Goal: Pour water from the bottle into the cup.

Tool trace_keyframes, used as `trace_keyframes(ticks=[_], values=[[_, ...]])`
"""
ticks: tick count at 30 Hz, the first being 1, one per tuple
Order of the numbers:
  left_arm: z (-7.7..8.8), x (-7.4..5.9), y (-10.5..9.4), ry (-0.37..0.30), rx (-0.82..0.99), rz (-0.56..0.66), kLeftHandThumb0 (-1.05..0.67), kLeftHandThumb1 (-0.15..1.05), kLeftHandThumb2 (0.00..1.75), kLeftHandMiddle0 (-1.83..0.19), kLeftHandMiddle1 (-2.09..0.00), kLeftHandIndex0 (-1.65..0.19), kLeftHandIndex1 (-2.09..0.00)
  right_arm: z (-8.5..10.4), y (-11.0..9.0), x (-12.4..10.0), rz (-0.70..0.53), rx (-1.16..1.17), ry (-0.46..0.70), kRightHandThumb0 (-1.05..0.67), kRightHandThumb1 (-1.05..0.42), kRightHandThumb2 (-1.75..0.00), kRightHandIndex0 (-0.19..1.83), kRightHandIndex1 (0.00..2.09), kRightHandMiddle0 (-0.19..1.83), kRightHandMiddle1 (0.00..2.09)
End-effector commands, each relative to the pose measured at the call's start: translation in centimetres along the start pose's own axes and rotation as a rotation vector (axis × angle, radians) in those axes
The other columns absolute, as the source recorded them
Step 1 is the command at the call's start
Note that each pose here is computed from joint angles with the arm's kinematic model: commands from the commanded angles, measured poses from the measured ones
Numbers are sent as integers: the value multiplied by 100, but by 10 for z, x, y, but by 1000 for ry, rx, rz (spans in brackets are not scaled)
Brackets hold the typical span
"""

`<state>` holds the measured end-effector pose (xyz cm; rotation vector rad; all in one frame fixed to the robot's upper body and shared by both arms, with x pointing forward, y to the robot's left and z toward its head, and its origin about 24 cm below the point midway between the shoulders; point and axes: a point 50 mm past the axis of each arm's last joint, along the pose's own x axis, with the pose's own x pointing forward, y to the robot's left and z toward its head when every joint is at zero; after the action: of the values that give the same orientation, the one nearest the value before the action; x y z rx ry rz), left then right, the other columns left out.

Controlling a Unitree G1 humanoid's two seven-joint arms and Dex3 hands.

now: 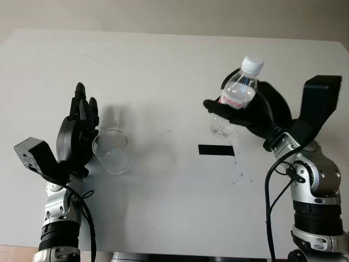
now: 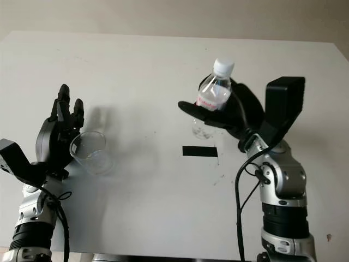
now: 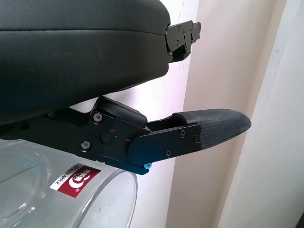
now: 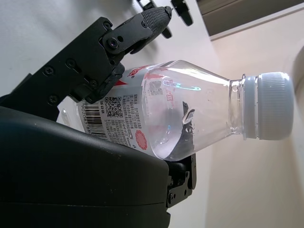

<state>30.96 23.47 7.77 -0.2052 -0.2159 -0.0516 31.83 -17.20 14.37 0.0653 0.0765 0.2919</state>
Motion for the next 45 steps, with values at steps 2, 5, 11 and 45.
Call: trace_keyframes(ticks=[2, 5, 11, 45], values=[[-1, -5, 5, 10, 5, 17, -85, 105, 63, 19, 0, 19, 0, -7, 2, 2, -6, 0, 29, -29, -105, -24, 123, 209, 45, 209], [-1, -5, 6, 10, 7, 18, -85, 105, 63, 19, 0, 19, 0, -13, 3, 5, -7, -5, 46, -28, -105, -23, 127, 209, 51, 209], [-1, -6, 7, 11, 11, 16, -85, 105, 63, 19, 0, 19, 0, -21, 3, 8, -20, -16, 83, -28, -105, -22, 134, 209, 65, 209], [2, -2, 11, 8, 7, 19, -87, 105, 59, 19, 0, 19, 0, -47, 1, -1, 25, -36, 132, -32, -105, -18, 93, 209, 37, 209]])
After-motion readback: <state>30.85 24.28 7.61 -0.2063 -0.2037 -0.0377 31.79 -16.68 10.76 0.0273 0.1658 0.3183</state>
